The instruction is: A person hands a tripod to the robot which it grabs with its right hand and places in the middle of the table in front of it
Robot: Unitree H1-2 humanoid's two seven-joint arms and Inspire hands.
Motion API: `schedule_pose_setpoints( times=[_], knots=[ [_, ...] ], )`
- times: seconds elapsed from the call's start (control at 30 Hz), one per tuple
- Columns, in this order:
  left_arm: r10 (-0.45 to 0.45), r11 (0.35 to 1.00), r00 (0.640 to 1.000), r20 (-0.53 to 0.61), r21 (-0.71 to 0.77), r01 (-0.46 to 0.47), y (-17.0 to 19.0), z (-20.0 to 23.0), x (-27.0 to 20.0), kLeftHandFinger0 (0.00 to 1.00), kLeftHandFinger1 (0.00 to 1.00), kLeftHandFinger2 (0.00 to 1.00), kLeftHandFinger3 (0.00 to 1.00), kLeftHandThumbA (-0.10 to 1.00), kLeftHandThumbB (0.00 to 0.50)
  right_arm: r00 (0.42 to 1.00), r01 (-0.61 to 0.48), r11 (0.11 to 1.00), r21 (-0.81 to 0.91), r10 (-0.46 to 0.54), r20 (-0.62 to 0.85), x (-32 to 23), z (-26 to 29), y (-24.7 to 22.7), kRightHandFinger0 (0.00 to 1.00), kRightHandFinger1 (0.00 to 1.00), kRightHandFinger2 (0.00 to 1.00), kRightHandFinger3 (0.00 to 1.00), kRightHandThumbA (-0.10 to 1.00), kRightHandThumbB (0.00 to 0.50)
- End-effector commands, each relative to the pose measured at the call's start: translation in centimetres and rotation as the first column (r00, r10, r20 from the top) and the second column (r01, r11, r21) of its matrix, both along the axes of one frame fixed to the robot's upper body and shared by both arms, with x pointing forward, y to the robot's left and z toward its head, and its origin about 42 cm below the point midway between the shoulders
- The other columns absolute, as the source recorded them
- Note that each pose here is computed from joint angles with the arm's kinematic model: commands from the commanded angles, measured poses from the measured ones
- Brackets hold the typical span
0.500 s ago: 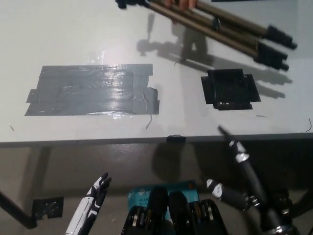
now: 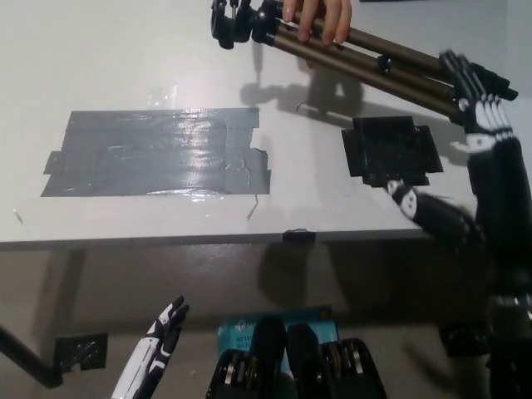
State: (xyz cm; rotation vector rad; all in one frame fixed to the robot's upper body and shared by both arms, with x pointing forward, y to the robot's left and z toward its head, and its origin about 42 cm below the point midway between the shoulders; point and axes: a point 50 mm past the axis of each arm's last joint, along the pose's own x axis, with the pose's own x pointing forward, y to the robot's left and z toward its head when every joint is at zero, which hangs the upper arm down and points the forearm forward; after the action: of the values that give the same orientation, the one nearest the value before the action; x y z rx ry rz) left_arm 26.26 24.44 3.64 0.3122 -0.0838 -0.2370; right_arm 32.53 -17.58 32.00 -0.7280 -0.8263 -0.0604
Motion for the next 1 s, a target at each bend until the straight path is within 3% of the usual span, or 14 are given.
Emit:
schedule_pose_setpoints(
  times=[0.0,0.1,0.13,0.17,0.6,0.97],
  knots=[
    [-0.040,0.999,0.997,0.070,0.018,0.039,0.2,1.0,0.1,1.00,1.00,1.00,1.00,1.00,0.351,0.993,0.117,0.989,-0.087,-0.119,-0.017,3.1,2.3,0.1,1.00,1.00,1.00,1.00,0.92,0.343],
    [-0.033,0.999,0.997,0.066,0.013,0.032,0.2,0.9,0.0,1.00,1.00,1.00,1.00,1.00,0.351,0.987,0.129,0.982,-0.141,-0.140,-0.075,6.0,2.5,0.3,1.00,1.00,1.00,1.00,0.98,0.345],
    [-0.033,0.999,0.997,0.065,0.010,0.033,0.2,0.9,0.0,1.00,1.00,1.00,1.00,1.00,0.350,0.986,0.132,0.980,-0.150,-0.145,-0.082,6.4,2.5,0.3,1.00,1.00,1.00,1.00,0.94,0.325],
    [-0.037,0.999,0.997,0.067,0.011,0.037,0.1,0.9,0.0,1.00,1.00,1.00,1.00,1.00,0.351,0.983,0.134,0.978,-0.161,-0.152,-0.108,7.6,2.6,0.3,1.00,1.00,1.00,1.00,0.97,0.359],
    [-0.043,0.999,0.997,0.059,0.002,0.043,0.1,0.9,0.1,1.00,1.00,1.00,1.00,1.00,0.353,0.934,0.185,0.913,-0.363,-0.278,-0.223,16.7,3.1,0.8,1.00,1.00,1.00,1.00,0.97,0.411],
    [-0.060,0.998,0.996,0.066,0.015,0.059,-0.2,1.4,0.7,1.00,1.00,1.00,1.00,1.00,0.353,0.905,0.249,0.858,-0.449,-0.371,-0.206,22.3,7.0,0.4,1.00,1.00,1.00,1.00,1.00,0.451]
  ],
)
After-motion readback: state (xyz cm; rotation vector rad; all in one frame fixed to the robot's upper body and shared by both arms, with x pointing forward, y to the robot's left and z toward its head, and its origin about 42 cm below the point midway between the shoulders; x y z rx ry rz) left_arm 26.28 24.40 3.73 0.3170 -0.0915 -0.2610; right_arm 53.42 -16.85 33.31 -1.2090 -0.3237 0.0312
